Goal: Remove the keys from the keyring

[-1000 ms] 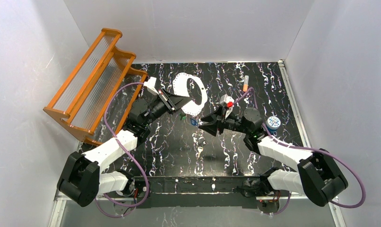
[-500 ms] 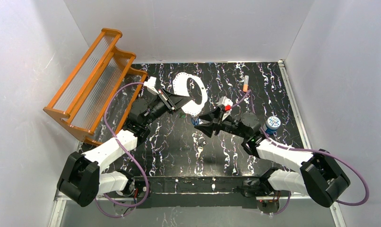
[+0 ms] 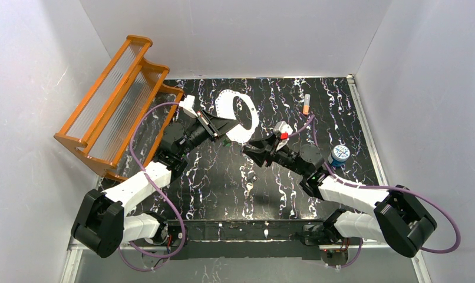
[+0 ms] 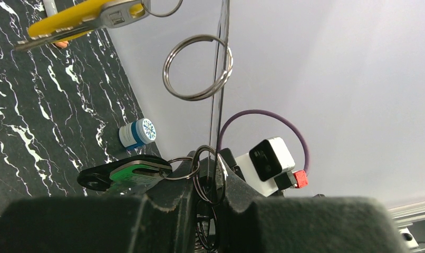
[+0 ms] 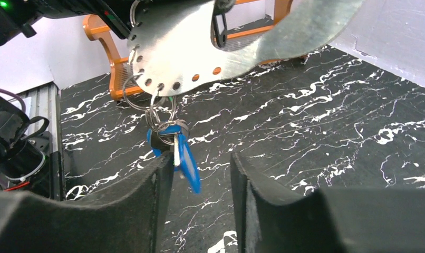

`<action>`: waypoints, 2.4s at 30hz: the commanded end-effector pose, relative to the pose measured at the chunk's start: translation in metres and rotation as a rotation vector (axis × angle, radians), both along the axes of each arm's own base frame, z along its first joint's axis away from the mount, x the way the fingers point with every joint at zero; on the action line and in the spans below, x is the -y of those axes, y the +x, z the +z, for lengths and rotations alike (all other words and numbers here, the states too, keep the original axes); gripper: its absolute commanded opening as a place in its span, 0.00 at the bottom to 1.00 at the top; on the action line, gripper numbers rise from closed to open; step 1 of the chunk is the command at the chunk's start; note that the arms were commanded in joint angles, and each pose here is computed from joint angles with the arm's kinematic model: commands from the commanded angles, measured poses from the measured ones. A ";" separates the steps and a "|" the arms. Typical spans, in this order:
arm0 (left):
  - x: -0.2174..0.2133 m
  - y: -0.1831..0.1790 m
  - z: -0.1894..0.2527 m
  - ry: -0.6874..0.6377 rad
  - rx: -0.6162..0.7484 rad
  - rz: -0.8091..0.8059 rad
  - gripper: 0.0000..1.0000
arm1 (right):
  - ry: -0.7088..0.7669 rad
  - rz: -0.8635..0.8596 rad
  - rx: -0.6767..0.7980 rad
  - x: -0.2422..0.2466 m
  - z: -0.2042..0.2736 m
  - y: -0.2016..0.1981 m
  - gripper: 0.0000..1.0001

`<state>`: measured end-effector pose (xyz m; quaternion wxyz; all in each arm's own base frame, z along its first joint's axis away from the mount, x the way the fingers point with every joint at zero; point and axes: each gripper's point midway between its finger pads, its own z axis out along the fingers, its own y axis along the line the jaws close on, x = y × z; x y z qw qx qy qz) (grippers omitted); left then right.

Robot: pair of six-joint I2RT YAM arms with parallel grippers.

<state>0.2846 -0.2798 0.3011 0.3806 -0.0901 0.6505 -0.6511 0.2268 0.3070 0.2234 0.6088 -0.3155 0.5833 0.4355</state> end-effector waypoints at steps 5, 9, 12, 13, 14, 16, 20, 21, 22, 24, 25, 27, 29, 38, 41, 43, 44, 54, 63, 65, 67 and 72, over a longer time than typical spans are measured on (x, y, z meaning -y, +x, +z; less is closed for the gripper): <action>-0.002 -0.007 0.045 -0.066 0.111 -0.011 0.00 | 0.047 -0.046 0.065 0.004 0.016 0.006 0.42; -0.002 -0.007 0.045 -0.067 0.112 -0.012 0.00 | 0.045 0.011 0.074 -0.003 0.018 0.000 0.42; -0.002 -0.007 0.047 -0.070 0.112 -0.012 0.00 | 0.047 0.043 0.075 -0.008 0.019 -0.002 0.43; -0.003 -0.008 0.047 -0.070 0.114 -0.012 0.00 | 0.045 0.050 0.073 -0.010 0.018 -0.003 0.42; -0.003 -0.008 0.047 -0.070 0.114 -0.012 0.00 | 0.044 0.053 0.072 -0.010 0.017 -0.002 0.42; -0.003 -0.008 0.047 -0.070 0.114 -0.012 0.00 | 0.046 0.052 0.072 -0.011 0.016 -0.002 0.40; -0.003 -0.008 0.047 -0.070 0.112 -0.012 0.00 | 0.050 0.050 0.077 -0.010 0.018 -0.002 0.35; -0.003 -0.007 0.047 -0.071 0.111 -0.010 0.00 | 0.050 0.054 0.079 -0.011 0.018 -0.002 0.35; -0.003 -0.007 0.047 -0.071 0.110 -0.010 0.00 | 0.051 0.054 0.080 -0.011 0.019 -0.002 0.35; -0.002 -0.007 0.046 -0.071 0.109 -0.010 0.00 | 0.055 0.057 0.085 -0.011 0.020 -0.003 0.35; -0.002 -0.007 0.047 -0.071 0.109 -0.010 0.00 | 0.057 0.057 0.087 -0.011 0.021 -0.002 0.35; -0.002 -0.007 0.046 -0.071 0.107 -0.010 0.00 | 0.059 0.058 0.090 -0.012 0.022 -0.002 0.35; -0.003 -0.007 0.047 -0.071 0.109 -0.010 0.00 | 0.062 0.057 0.093 -0.012 0.023 -0.002 0.33; -0.005 -0.004 0.038 -0.044 0.113 0.014 0.00 | 0.027 0.045 0.080 -0.008 0.016 -0.002 0.01; -0.007 -0.001 0.027 -0.015 0.110 0.034 0.00 | -0.023 0.030 0.060 -0.003 0.007 -0.004 0.01; -0.010 0.001 0.018 0.007 0.109 0.054 0.00 | -0.068 0.024 0.044 0.001 0.001 -0.005 0.01; -0.012 0.002 0.013 0.022 0.108 0.067 0.00 | -0.096 0.024 0.033 0.002 -0.003 -0.006 0.01; -0.039 0.010 -0.071 0.128 -0.013 0.222 0.00 | -0.342 0.020 -0.039 0.016 -0.018 -0.007 0.01; -0.078 0.004 -0.143 0.113 -0.221 0.408 0.23 | -0.520 0.102 -0.052 0.002 -0.017 0.005 0.01; -0.083 0.001 -0.151 0.123 -0.233 0.428 0.37 | -0.544 0.114 -0.051 -0.002 -0.016 0.010 0.01; -0.089 -0.003 -0.161 0.137 -0.247 0.444 0.52 | -0.564 0.128 -0.044 -0.007 -0.015 0.014 0.01; -0.099 -0.012 -0.180 0.165 -0.280 0.469 0.70 | -0.615 0.158 -0.009 -0.018 -0.011 0.028 0.01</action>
